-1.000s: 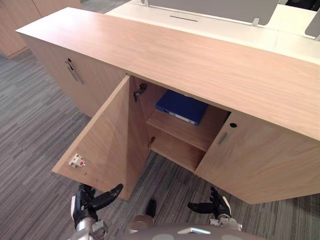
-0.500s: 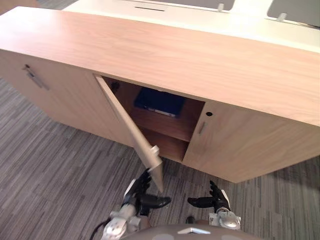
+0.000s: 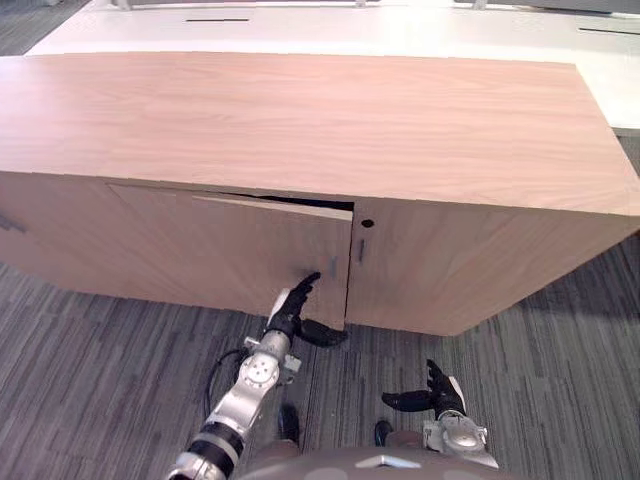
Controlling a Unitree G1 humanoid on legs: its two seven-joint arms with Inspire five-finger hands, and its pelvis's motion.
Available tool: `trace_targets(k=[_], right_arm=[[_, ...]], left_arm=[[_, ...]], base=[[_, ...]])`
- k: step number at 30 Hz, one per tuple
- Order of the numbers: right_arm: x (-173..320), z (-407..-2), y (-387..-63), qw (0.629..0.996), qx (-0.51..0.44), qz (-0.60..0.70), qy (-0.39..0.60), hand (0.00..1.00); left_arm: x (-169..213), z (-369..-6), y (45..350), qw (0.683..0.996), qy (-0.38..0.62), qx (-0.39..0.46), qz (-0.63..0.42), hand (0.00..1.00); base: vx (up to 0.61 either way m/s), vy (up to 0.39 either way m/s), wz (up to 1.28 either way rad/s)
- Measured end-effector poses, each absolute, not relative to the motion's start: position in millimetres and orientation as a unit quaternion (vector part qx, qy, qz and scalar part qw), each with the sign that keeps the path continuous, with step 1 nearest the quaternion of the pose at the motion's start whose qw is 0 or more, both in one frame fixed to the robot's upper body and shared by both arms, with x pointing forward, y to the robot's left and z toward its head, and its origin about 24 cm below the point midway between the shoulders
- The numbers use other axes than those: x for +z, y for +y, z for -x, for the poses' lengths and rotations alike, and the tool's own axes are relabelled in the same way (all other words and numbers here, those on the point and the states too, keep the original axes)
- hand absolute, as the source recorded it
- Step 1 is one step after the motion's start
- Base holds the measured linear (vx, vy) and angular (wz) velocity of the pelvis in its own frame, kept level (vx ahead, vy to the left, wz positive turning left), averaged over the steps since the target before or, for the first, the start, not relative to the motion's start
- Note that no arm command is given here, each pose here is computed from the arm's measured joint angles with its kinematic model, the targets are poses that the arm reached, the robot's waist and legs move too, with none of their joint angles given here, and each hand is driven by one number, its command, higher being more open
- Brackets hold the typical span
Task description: Walk over to the cabinet, pick up the folder, carry it to the office cabinet, place the folder inside the office cabinet, then close the office cabinet door
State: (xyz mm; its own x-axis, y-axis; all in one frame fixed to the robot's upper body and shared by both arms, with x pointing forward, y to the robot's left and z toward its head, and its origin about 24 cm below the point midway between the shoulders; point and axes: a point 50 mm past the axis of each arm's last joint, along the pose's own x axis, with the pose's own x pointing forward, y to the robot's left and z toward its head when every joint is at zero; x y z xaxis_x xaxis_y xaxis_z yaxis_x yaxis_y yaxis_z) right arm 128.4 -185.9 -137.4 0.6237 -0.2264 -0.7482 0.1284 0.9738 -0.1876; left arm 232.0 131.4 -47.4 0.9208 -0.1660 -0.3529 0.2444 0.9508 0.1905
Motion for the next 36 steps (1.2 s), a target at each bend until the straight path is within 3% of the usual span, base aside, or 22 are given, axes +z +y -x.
trace_targets(k=[10,18,22,29,36], right_arm=[[-138.7,-130.0,-190.1,0.895,-0.112,0.055,0.429,1.0],[-142.6,-125.7,-197.7,0.882,-0.141,0.039,0.447,1.0],[-144.3,-124.2,-196.4,0.879,-0.139,0.035,0.455,1.0],[-151.4,-115.9,-195.0,0.864,-0.152,0.012,0.48,1.0],[-154.2,-114.0,-194.7,0.856,-0.157,0.006,0.492,1.0]], left_arm=[[-45.9,-233.5,141.3,0.975,0.167,-0.08,-0.122,1.0],[-74.1,-186.5,158.6,0.965,0.241,-0.057,-0.082,1.0],[-105.3,-160.4,176.1,0.941,0.326,-0.029,-0.083,1.0],[-148.9,-105.0,207.3,0.871,0.479,0.054,-0.097,1.0],[-154.5,-92.3,214.4,0.854,0.505,0.09,-0.085,1.0]], base=[[-0.01,0.012,-0.07],[0.0,0.002,-0.02],[0.01,0.005,-0.07],[0.01,0.004,-0.03],[-0.02,0.006,-0.07]])
